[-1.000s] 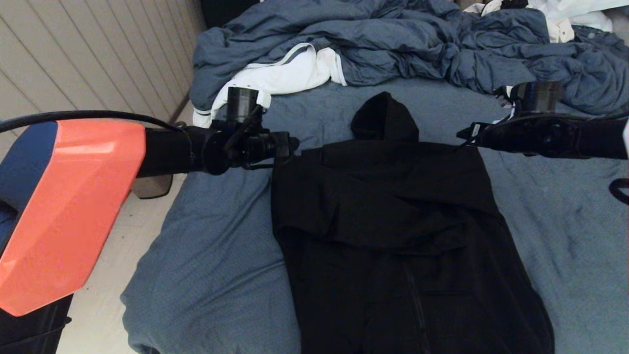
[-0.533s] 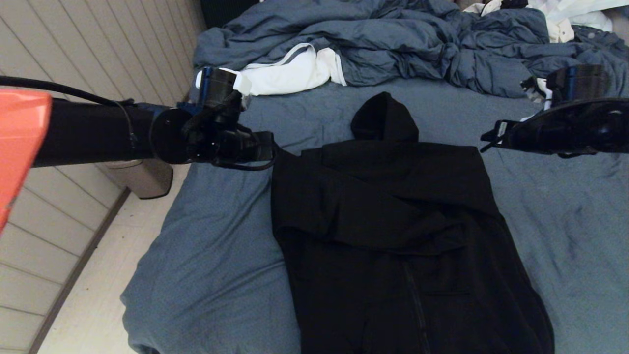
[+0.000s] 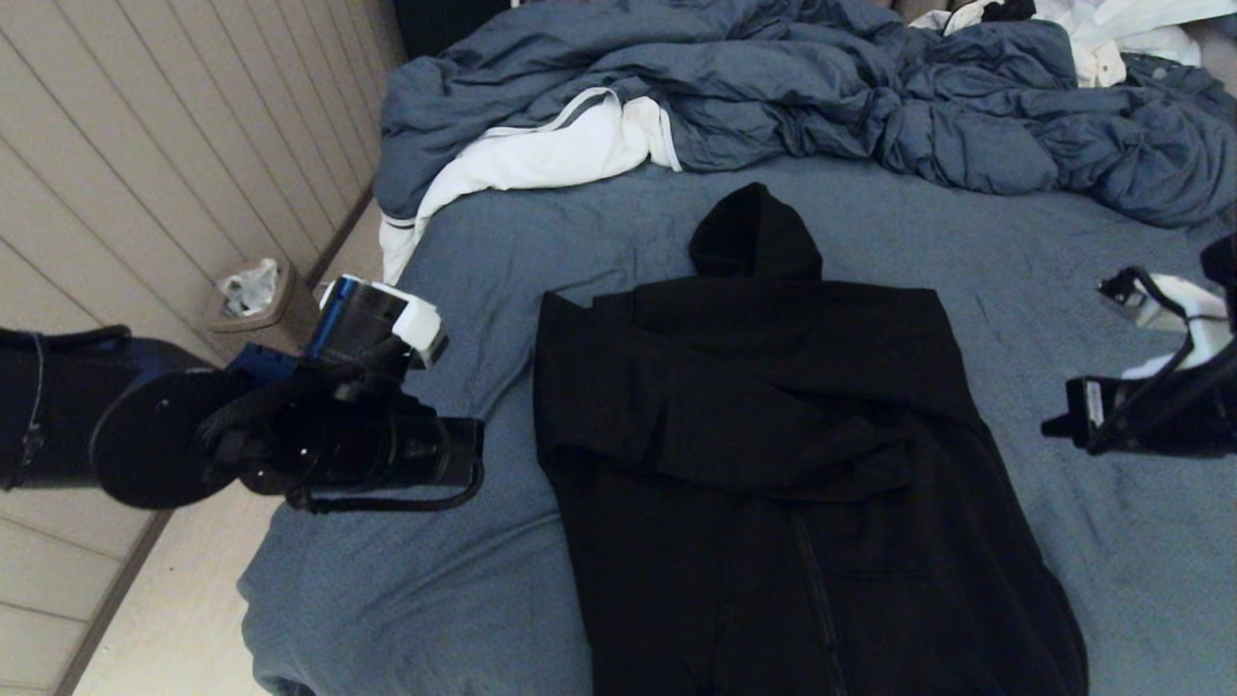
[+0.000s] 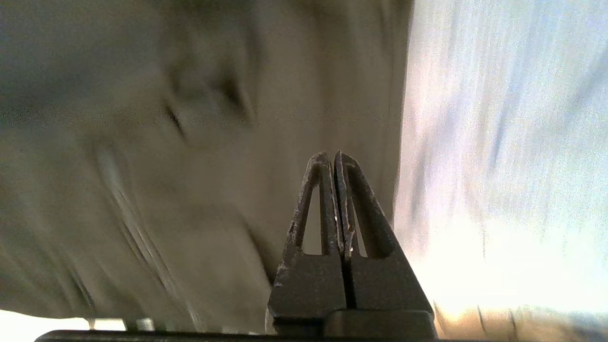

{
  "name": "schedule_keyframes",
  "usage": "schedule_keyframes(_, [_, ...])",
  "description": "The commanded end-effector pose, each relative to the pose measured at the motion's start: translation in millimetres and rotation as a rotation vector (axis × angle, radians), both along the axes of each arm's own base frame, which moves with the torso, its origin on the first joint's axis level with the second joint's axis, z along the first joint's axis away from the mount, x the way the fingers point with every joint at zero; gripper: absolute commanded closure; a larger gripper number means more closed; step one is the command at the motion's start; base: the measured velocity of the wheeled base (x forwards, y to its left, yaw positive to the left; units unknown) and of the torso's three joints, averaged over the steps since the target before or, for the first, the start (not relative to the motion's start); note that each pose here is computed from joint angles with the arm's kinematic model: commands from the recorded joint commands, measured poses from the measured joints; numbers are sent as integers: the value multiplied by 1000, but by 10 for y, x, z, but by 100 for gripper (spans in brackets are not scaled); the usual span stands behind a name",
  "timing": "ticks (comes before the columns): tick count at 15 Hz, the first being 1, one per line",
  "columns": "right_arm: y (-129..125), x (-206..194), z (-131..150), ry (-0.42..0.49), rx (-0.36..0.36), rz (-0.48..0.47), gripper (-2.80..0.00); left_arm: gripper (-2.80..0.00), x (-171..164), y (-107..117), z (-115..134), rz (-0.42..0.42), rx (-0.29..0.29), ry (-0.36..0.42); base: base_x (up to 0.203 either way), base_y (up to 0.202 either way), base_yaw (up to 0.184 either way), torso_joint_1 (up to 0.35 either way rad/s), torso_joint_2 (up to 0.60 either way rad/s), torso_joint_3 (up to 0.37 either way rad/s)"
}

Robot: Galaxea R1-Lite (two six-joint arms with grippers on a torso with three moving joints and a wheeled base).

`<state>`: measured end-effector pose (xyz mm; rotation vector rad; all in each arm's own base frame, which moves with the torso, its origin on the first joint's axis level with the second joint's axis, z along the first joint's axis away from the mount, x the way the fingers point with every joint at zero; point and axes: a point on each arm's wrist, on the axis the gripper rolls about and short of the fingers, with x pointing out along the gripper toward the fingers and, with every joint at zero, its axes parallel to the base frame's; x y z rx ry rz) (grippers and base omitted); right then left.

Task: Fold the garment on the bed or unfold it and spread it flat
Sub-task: Fold the black sweatshirt

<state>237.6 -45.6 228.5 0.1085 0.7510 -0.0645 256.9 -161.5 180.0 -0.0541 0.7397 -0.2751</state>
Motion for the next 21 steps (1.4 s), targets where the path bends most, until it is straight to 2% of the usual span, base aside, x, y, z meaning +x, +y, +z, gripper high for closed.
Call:
schedule_keyframes(1, [-22, -247, -217, 76, 1, -11, 0, 0, -202, 8, -132, -26, 3, 20, 0, 0, 0, 0, 0, 0])
schedule_keyframes(3, [-94, -404, -541, 199, 3, -13, 0, 0, -369, -144, -302, -87, -8, 34, 0, 0, 0, 0, 0, 0])
schedule_keyframes(6, [-210, -741, -1039, 355, 43, 1, 0, 0, -330, -239, -380, -89, -16, 38, 0, 0, 0, 0, 0, 0])
schedule_keyframes(9, [-237, -976, -1532, 459, 96, -12, 0, 0, -258, -300, -407, -92, -16, 42, 0, 0, 0, 0, 0, 0])
schedule_keyframes(12, [-175, -1131, -1841, 435, 83, -12, 0, 0, -256, -302, -410, -92, -16, 43, 0, 0, 0, 0, 0, 0])
schedule_keyframes(17, [-260, -1209, -2032, 390, 69, -87, 0, 0, -239, -354, -393, -104, -30, 24, 0, 0, 0, 0, 0, 0])
schedule_keyframes(18, [-301, -1188, -2072, 374, 63, -104, -280, 0, -235, -367, -388, -106, -34, 20, 0, 0, 0, 0, 0, 0])
schedule_keyframes(21, [-355, -1173, -2165, 336, 46, -130, -280, 0, -217, -423, -403, -114, -34, 20, 0, 0, 0, 0, 0, 0])
